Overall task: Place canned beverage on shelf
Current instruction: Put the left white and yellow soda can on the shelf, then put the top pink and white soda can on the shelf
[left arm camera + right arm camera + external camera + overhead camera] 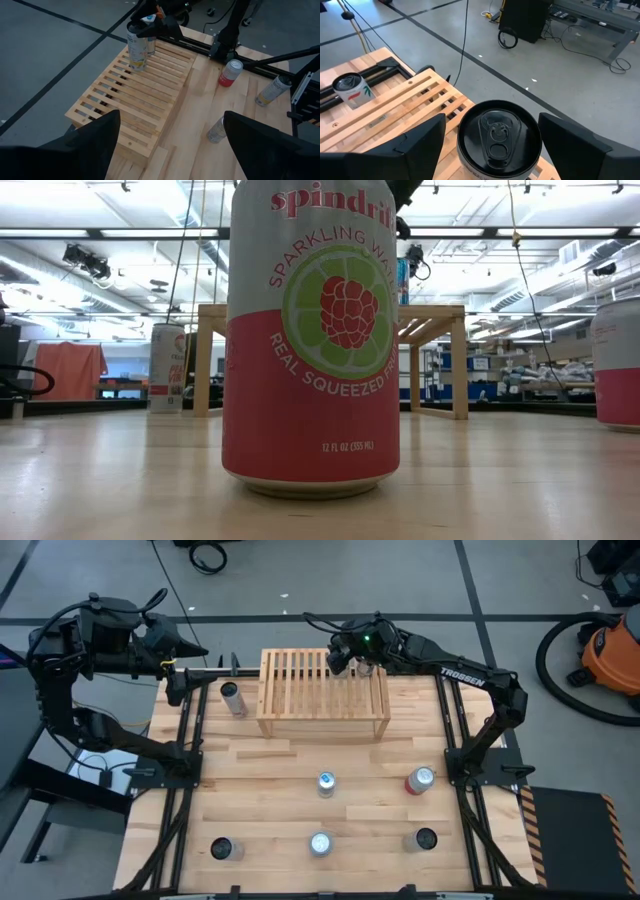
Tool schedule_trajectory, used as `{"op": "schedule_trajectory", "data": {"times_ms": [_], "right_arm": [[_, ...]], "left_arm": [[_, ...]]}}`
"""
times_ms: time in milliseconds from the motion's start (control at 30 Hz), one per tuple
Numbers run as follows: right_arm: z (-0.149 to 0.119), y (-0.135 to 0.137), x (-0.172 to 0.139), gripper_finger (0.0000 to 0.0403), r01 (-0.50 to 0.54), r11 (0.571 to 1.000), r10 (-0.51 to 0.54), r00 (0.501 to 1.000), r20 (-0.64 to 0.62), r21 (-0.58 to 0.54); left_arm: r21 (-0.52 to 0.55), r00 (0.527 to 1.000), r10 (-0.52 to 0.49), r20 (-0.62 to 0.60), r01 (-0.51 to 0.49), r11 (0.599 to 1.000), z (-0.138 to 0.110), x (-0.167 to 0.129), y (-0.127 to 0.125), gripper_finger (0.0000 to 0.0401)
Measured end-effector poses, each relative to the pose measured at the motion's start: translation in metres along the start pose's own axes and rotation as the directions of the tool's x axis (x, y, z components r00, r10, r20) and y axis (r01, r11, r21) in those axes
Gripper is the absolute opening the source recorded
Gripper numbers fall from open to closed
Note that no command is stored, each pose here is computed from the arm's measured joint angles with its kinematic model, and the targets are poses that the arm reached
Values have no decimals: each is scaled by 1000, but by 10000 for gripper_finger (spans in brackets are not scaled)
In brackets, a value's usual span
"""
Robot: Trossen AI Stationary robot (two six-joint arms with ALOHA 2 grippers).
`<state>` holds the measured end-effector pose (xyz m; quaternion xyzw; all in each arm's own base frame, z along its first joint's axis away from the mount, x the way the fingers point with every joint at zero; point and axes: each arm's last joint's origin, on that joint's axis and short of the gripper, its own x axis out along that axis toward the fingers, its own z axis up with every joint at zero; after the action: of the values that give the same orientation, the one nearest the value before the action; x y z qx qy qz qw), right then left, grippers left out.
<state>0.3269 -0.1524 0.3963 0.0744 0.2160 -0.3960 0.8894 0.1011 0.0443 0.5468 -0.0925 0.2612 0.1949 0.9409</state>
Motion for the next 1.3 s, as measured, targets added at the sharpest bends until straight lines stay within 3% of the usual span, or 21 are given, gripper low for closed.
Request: {"op": "schedule_trajectory", "data": {"times_ms": [433,833,1300], "right_arm": [[1,-2,-1,327,55,998,-55,998,10,-1],[12,-12,-30,327,48,998,-50,996,70,28],[18,-15,-58,327,-107,993,112,990,88,-59]], "left_arm": [[0,1000,0,0,0,1000,0,0,0,357],[0,1000,0,0,0,1000,0,0,0,357],[0,1000,0,8,0,1000,1,0,0,357]]}}
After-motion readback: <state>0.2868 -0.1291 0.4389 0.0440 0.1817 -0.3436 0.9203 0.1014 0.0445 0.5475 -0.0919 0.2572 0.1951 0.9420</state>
